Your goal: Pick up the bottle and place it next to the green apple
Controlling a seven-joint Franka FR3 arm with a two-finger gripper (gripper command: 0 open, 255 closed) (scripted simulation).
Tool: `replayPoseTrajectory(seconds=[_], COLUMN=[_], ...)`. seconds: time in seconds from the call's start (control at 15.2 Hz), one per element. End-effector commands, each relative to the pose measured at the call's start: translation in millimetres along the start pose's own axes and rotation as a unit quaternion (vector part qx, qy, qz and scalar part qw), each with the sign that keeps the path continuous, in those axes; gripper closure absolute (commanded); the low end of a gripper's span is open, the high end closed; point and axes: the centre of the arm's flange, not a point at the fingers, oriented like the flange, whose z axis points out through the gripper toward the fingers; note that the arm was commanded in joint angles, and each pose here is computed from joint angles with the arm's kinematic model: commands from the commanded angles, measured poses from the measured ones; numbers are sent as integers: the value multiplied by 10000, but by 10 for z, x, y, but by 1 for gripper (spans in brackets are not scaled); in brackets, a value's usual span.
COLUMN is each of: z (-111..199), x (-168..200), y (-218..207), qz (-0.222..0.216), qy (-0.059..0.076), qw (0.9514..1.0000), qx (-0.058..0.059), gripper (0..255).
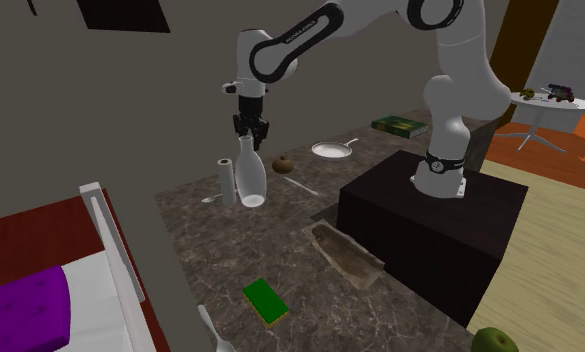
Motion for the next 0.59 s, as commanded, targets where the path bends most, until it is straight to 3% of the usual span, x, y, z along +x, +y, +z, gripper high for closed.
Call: replayPoseTrajectory(seconds=[0.0, 0.53], z=[-112, -532], x=[10, 58], y=[4, 8], qz=[0, 0], qy=[0, 0], qw=[10000, 10000], qx=[0, 0], gripper=[255, 255])
